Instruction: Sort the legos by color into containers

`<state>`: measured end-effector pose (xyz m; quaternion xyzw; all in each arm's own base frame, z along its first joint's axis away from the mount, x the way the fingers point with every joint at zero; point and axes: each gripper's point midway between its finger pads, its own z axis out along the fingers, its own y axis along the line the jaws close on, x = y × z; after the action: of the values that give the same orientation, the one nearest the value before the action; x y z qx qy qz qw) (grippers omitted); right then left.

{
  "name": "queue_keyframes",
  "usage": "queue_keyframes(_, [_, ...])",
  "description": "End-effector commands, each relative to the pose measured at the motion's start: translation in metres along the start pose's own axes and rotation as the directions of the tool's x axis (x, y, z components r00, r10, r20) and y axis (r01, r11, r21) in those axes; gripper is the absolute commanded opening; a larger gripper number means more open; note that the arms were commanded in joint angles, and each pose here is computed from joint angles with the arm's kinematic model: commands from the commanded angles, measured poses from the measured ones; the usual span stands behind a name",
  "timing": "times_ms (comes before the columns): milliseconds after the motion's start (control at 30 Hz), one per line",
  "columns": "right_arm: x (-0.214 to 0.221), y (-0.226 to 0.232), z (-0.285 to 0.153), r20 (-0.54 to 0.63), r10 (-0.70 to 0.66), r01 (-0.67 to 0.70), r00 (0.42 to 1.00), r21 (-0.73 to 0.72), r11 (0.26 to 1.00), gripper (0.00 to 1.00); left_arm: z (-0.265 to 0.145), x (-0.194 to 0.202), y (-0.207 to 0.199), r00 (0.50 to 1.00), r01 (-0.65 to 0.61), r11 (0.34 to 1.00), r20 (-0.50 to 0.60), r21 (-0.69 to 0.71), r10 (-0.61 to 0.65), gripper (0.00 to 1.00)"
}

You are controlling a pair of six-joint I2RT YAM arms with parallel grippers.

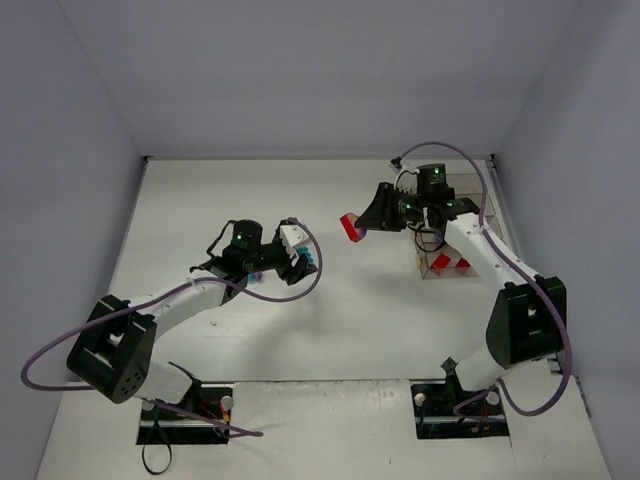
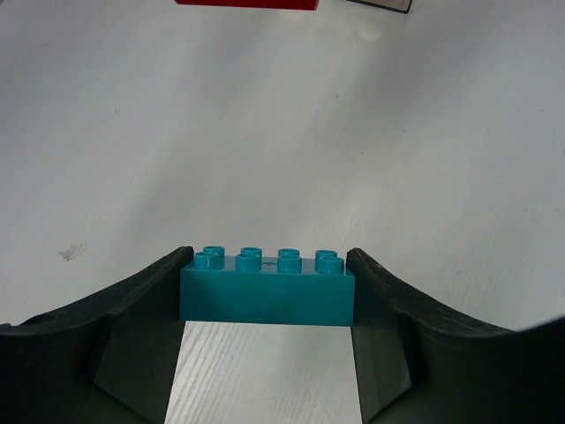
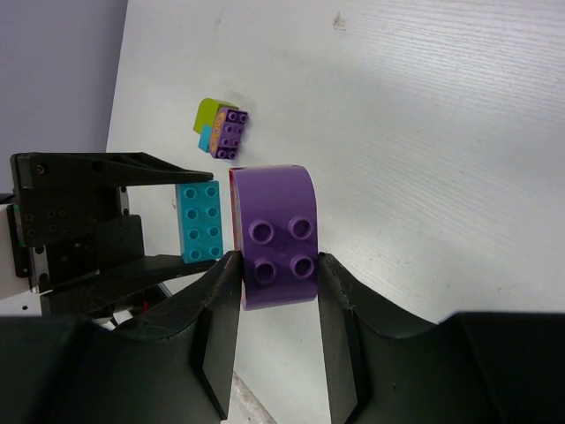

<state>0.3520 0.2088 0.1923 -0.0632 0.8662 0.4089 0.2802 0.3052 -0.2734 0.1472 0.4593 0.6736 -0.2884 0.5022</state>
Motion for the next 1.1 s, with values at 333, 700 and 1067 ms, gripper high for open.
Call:
queue_keyframes(333, [-0.007,-0.014,-0.011,0.076,-0.043,0.036,0.996,0.089,0.995,0.0,0.036,0.015,0.001,0.997,0.072,0.995,-0.029,-0.074,-0.074,0.26])
queue_keyframes(700, [-0.001,-0.017,-0.012,0.069,-0.052,0.045,0.996,0.099,0.994,0.0,0.07,0.054,0.008,0.975,0.192,0.973,-0.086,-0.126,-0.204,0.5])
queue_keyframes(1067, [-0.005,-0.012,-0.014,0.073,-0.074,0.068,0.995,0.08,0.994,0.0,0.052,-0.001,0.013,0.974,0.227,0.963,0.021,-0.144,-0.226,0.82])
